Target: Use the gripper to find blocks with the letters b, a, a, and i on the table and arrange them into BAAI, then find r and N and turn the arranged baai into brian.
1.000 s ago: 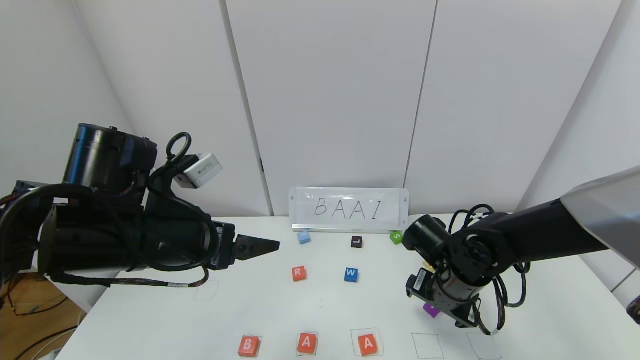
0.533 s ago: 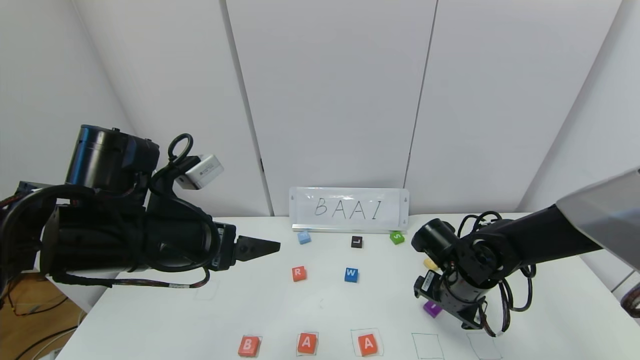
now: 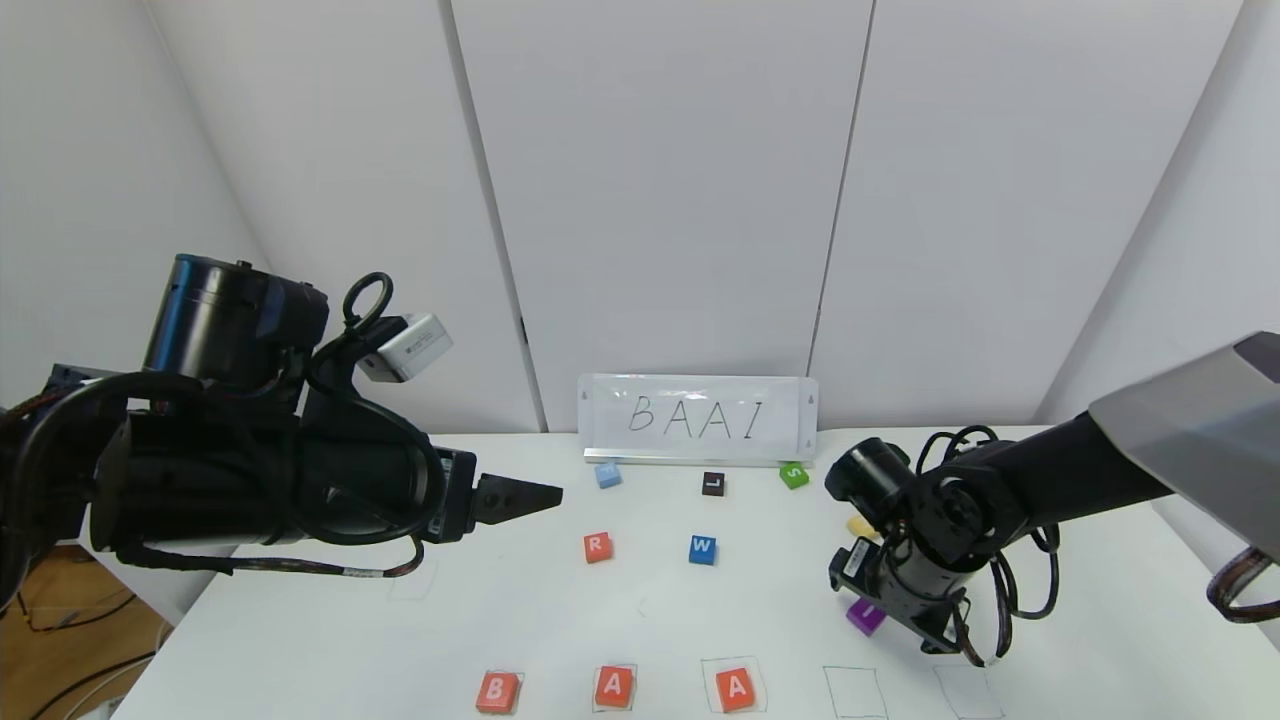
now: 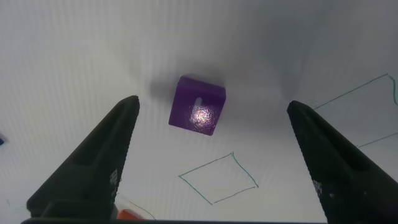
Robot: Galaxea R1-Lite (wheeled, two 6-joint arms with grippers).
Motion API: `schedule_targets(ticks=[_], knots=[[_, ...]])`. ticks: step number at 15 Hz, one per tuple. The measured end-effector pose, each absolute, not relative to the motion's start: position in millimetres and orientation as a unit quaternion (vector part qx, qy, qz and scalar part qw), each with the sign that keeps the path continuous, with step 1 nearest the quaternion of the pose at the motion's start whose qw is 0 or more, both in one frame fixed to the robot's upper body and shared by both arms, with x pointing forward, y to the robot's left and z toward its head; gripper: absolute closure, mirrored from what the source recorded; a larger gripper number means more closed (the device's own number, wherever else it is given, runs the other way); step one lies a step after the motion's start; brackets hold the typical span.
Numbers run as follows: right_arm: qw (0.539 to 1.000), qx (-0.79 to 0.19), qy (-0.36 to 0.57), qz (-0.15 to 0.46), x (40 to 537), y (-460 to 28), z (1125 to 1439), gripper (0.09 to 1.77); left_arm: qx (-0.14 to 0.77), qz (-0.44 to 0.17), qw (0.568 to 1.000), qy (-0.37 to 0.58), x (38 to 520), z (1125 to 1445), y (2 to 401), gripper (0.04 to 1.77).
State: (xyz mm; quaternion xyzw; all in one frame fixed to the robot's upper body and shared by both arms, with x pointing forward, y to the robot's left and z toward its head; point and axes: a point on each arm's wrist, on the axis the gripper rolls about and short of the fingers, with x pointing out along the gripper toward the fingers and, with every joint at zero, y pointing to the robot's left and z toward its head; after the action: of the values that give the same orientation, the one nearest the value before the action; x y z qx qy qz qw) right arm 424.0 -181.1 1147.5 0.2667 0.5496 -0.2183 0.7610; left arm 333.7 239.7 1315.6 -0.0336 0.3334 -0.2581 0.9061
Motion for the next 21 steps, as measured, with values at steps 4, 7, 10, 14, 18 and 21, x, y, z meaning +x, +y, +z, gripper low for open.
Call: schedule_targets(ticks=[4, 7, 10, 14, 18, 21], knots=[[0.760, 0.267, 0.550, -0.221, 426.7, -180.4, 1144.6, 0.15, -0.034, -0.257, 0.906, 0.335, 334.4, 1314.5, 239.7, 0.09], [0.759, 0.266, 0.551, -0.222, 428.3, -179.8, 1143.2, 0.15, -0.034, -0.257, 0.906, 0.335, 334.6, 1314.7, 239.7, 0.09], [0.752, 0.259, 0.560, -0.231, 428.5, -179.7, 1142.2, 0.15, -0.034, -0.257, 0.906, 0.335, 335.2, 1314.2, 239.6, 0.09], [0.747, 0.254, 0.566, -0.238, 431.8, -178.1, 1141.8, 0.15, -0.034, -0.256, 0.906, 0.336, 336.2, 1313.4, 239.5, 0.09], [0.748, 0.254, 0.566, -0.237, 433.1, -177.0, 1140.9, 0.15, -0.034, -0.257, 0.905, 0.337, 336.4, 1313.1, 239.4, 0.09], [0.748, 0.254, 0.566, -0.236, 433.3, -176.7, 1140.9, 0.15, -0.034, -0.256, 0.905, 0.337, 336.3, 1312.8, 239.4, 0.09]])
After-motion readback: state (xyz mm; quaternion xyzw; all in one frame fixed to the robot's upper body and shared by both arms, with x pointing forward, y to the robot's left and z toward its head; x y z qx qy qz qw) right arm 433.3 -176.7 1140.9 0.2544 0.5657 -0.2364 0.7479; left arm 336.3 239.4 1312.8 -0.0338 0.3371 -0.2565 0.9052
